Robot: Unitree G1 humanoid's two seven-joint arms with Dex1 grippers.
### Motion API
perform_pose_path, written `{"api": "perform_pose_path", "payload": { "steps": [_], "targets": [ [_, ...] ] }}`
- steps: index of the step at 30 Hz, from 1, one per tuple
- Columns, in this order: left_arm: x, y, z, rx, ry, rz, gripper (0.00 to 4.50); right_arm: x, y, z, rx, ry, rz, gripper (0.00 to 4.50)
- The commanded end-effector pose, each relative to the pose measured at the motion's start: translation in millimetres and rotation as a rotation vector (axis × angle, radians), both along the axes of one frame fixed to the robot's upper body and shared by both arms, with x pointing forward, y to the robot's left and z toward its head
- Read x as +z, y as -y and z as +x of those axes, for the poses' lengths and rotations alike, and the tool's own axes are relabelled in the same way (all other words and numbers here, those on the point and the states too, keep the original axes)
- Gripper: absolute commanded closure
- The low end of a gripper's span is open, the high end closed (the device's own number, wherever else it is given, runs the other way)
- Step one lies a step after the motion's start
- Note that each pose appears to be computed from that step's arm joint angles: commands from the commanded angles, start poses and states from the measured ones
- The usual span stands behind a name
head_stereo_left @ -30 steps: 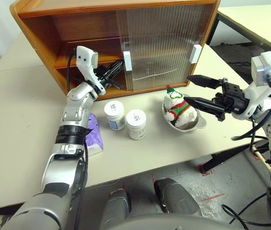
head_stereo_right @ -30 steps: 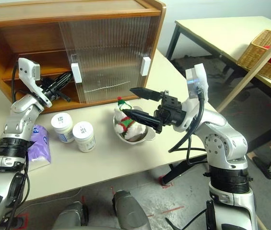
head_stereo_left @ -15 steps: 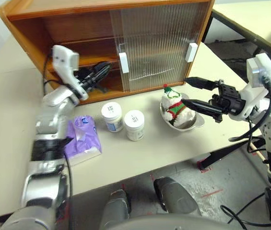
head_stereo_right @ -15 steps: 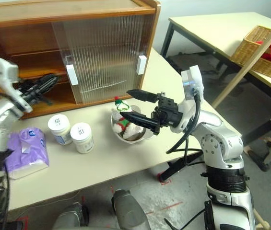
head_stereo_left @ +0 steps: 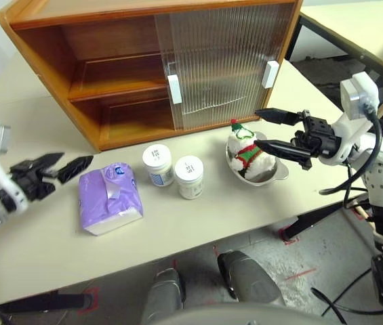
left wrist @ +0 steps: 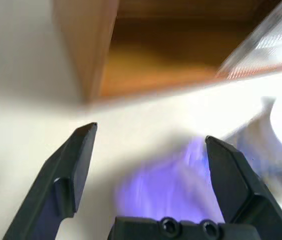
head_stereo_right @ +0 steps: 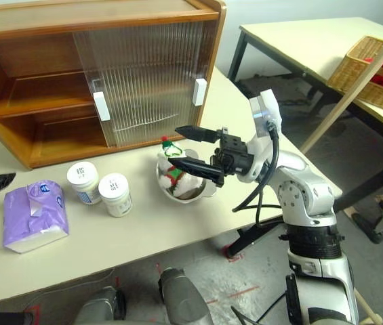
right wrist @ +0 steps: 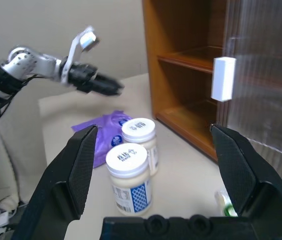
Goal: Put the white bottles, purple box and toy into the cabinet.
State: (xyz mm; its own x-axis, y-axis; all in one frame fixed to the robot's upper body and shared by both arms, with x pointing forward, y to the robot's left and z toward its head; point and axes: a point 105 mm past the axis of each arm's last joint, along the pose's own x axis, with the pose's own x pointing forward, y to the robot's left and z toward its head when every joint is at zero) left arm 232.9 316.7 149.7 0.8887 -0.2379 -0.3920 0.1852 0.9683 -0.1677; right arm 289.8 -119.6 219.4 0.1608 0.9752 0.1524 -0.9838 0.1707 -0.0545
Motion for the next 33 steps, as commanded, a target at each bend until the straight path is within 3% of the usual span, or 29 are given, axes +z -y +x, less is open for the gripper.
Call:
{"api": "perform_pose_path", "payload": {
  "steps": [1,4,7,17,24,29,31,33],
  "targets": [
    [-15.2,0.6,-16.9,0.021,-0.108,-0.02,0.01,-0.3,-1.2,-0.3,0.01,0.011,-0.014,0.0],
    [-24.0,3.9,-21.2,0.042,-0.138,-0.087,0.01,-0.7,-1.0,-0.4,0.011,0.011,-0.016,0.0],
    [-43.2,5.7,-28.7,0.04,-0.234,-0.052,0.01,-0.6,-0.7,-0.9,0.009,0.014,-0.018,0.0],
    [-80.5,14.7,-5.1,0.14,-0.272,-0.164,0.01,0.7,-2.4,-2.3,-0.013,0.021,-0.001,0.0],
    [-87.7,15.2,-3.2,0.153,-0.294,-0.205,2.37,1.6,-2.5,-2.8,-0.02,0.029,-0.002,0.0],
    [-64.3,6.6,4.2,0.187,-0.152,-0.312,4.0,2.9,-5.6,-1.9,-0.022,0.039,0.004,0.0],
    [-52.3,4.7,7.6,0.199,-0.085,-0.366,4.41,2.1,-6.2,-1.8,-0.021,0.038,0.005,0.0],
    [-37.7,5.3,11.4,0.202,-0.015,-0.44,4.42,1.3,-6.9,-1.1,-0.02,0.038,0.005,0.0]
  ]
}}
